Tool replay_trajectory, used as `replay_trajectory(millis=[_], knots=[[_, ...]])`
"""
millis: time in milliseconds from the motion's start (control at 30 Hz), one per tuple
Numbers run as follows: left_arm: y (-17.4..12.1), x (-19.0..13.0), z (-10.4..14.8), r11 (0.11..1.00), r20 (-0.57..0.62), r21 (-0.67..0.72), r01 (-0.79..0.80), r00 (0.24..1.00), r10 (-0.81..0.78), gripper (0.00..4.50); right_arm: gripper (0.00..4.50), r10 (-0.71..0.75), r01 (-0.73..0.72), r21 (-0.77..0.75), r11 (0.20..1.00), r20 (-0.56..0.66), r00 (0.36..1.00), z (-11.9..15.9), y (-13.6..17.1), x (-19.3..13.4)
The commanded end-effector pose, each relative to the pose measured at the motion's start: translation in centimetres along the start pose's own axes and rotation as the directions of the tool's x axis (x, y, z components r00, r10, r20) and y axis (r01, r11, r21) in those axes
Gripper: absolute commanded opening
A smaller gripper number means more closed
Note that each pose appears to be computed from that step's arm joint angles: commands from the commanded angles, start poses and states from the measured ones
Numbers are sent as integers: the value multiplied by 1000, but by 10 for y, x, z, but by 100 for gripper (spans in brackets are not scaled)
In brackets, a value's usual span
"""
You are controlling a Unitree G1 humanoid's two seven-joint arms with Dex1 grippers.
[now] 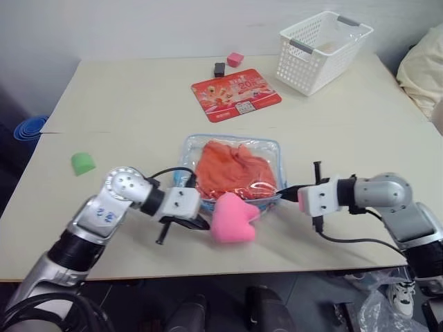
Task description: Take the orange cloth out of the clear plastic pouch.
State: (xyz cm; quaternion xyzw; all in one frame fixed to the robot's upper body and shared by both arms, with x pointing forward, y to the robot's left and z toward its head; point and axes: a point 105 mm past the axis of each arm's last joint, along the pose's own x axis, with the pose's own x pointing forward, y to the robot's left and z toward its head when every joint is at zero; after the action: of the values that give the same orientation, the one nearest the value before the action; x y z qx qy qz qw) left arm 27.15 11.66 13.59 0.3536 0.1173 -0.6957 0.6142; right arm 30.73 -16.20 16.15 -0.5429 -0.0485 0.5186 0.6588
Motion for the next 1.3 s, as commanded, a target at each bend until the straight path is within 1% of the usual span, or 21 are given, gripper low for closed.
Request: replay_trajectory(millis=[33, 133, 200, 267, 333, 400, 433, 533, 567, 600, 667, 767, 867, 933, 967, 1000, 1033, 1200, 1300], knots=[[6, -30, -6, 992, -9, -51, -118, 993, 118, 0, 4, -48, 48, -36, 998, -3, 999, 1, -9, -19], [10, -51, -17, 968, -26, -123, -219, 976, 218, 0, 4, -41, 40, -38, 998, -11, 999, -2, -5, -25], [12, -60, -19, 953, -25, -142, -267, 964, 266, 0, 4, -43, 42, -29, 999, -5, 999, -2, -4, -25], [15, -58, -12, 947, 18, -155, -282, 957, 288, 0, 4, -49, 49, -10, 999, 12, 999, 0, -4, -22], [22, -50, 4, 943, 103, -190, -273, 950, 296, 0, 4, -51, 51, -1, 999, 25, 998, 1, -3, -17], [28, -38, 22, 951, 177, -196, -238, 946, 273, 39, 0, -48, 48, 2, 999, 33, 998, 2, -3, -12], [31, -28, 32, 966, 209, -164, -201, 950, 233, 58, 0, -49, 49, 4, 999, 37, 998, 2, -3, -9], [32, -4, 55, 990, 266, -93, -105, 956, 126, 151, 0, -51, 51, 16, 999, 47, 998, 3, -5, -4], [32, 0, 59, 993, 274, -85, -86, 956, 106, 183, 0, -52, 51, 18, 999, 49, 997, 3, -5, -3], [31, 10, 66, 998, 271, -34, -47, 961, 55, 213, 0, -45, 43, 24, 999, 49, 998, 2, -4, -1], [26, 24, 71, 999, 244, 42, 17, 969, -27, 277, 0, -35, 34, 29, 999, 48, 998, 1, -1, 2], [15, 35, 62, 982, 147, 143, 127, 978, -147, 359, 0, -19, 17, 47, 999, 44, 999, -1, 4, 6], [8, 40, 47, 958, 54, 202, 203, 974, -218, 359, 0, 4, -5, 53, 999, 29, 1000, -4, 10, 8], [7, 45, 36, 935, -22, 262, 238, 970, -241, 359, 0, 20, -22, 101, 995, 18, 1000, -8, 15, 9], [9, 49, 32, 929, -42, 285, 236, 971, -234, 363, 45, 21, -22, 108, 994, 9, 1000, -10, 16, 9], [11, 53, 31, 922, -54, 311, 231, 973, -225, 363, 65, 21, -20, 109, 994, -2, 1000, -12, 16, 10], [14, 56, 31, 919, -52, 326, 221, 975, -216, 363, 96, 23, -22, 114, 993, -5, 1000, -12, 17, 10], [21, 66, 39, 909, -11, 373, 185, 981, -195, 363, 264, 32, -29, 95, 995, -22, 999, -11, 19, 6], [23, 68, 42, 910, 11, 377, 172, 982, -190, 363, 264, 38, -35, 77, 996, -38, 999, -12, 18, -1]])
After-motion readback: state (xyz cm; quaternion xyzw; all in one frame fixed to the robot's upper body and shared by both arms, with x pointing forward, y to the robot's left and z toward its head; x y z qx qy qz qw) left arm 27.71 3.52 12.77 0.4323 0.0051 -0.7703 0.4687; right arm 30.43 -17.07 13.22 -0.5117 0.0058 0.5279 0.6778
